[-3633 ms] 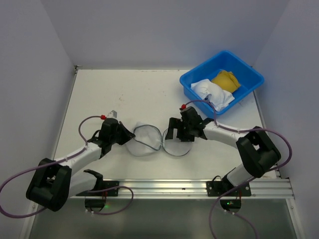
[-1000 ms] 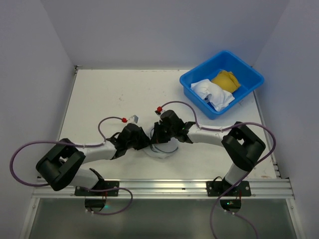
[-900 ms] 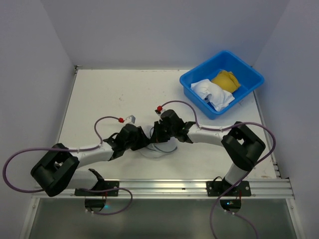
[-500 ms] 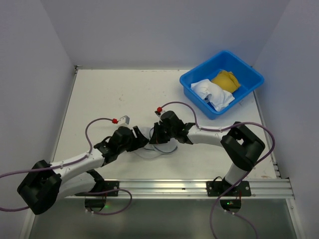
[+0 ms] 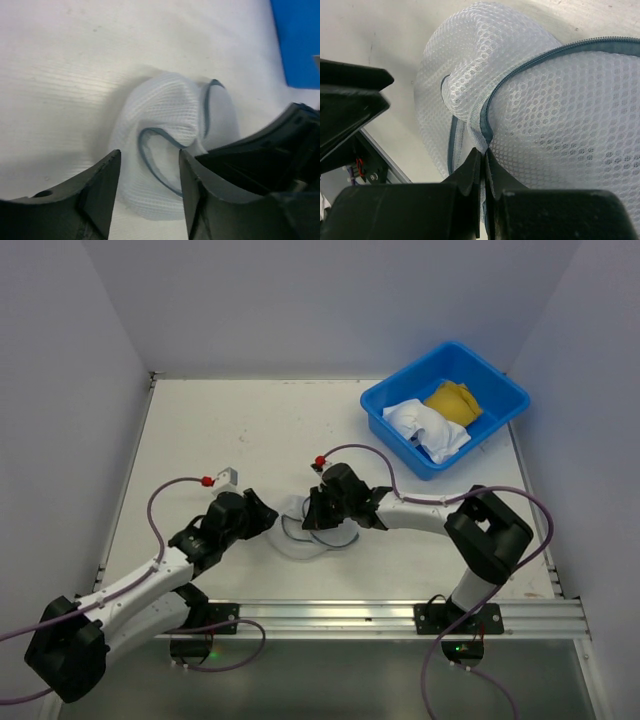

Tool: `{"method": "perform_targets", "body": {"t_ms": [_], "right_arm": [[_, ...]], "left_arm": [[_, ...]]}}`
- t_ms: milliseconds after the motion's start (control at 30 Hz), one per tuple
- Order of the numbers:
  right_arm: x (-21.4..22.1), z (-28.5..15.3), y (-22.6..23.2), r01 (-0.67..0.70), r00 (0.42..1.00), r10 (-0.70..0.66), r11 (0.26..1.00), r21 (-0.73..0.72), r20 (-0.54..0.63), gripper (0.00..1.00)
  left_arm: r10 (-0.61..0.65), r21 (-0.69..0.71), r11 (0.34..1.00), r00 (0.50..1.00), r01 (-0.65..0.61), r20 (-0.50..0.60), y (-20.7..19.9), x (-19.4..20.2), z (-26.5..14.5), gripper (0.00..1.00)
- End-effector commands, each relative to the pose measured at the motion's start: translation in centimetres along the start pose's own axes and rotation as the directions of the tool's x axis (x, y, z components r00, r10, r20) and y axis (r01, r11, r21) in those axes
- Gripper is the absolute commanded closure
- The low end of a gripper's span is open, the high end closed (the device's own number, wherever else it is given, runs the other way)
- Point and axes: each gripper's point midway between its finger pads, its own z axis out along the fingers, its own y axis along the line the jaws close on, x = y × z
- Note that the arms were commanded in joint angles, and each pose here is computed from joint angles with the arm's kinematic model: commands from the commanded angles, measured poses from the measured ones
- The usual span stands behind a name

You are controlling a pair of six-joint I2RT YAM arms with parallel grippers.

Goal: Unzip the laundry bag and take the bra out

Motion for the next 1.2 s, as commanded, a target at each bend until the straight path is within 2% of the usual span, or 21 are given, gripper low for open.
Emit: {"method": "perform_targets", "body": {"t_ms": [0, 133, 267, 533, 667, 800, 933, 1167], "right_arm": [[-1.0, -1.2, 0.4, 0.043, 0.998, -0.044, 0.999, 0.016, 0.038, 1.0], [-1.0, -1.8, 0.3, 0.053, 0.998, -0.054, 0.998, 0.031, 0.036, 1.0], [-1.3, -2.3, 0.4, 0.062, 0.997, -0.064, 0.997, 0.04, 0.045, 1.0], [-3.0, -4.6, 0.6, 0.108, 0.989, -0.117, 0.989, 0.098, 0.088, 1.0], [-4.6, -6.6, 1.0, 0.141, 0.982, -0.158, 0.977, 0.159, 0.1, 1.0], [-5.0, -8.4, 1.0, 0.165, 0.982, -0.181, 0.962, 0.218, 0.058, 1.0], [-6.0, -9.7, 2.2, 0.179, 0.98, -0.194, 0.959, 0.218, 0.052, 1.0], [-3.8, -7.8, 3.5, 0.174, 0.985, -0.171, 0.974, 0.142, -0.033, 1.0]], "left_arm": [[0.038, -0.114, 0.993, 0.998, -0.042, -0.041, 3.3, 0.5, 0.8, 0.49], [0.032, -0.111, 0.993, 0.992, -0.046, -0.119, 4.1, 2.2, 2.1, 0.61], [0.027, -0.038, 0.999, 0.991, -0.032, -0.13, 2.8, 2.6, 3.4, 0.7], [0.023, 0.041, 0.999, 0.979, -0.015, -0.2, 0.9, 4.0, 4.7, 0.99], [0.027, 0.074, 0.997, 0.978, -0.012, -0.205, -0.5, 4.4, 5.0, 1.0], [0.023, 0.074, 0.997, 0.98, -0.009, -0.195, -1.3, 4.3, 5.2, 1.0], [0.016, 0.068, 0.998, 0.983, -0.004, -0.184, -2.0, 3.8, 5.3, 1.0], [0.013, 0.069, 0.998, 0.981, 0.0, -0.194, -2.9, 3.9, 5.6, 1.0]]}}
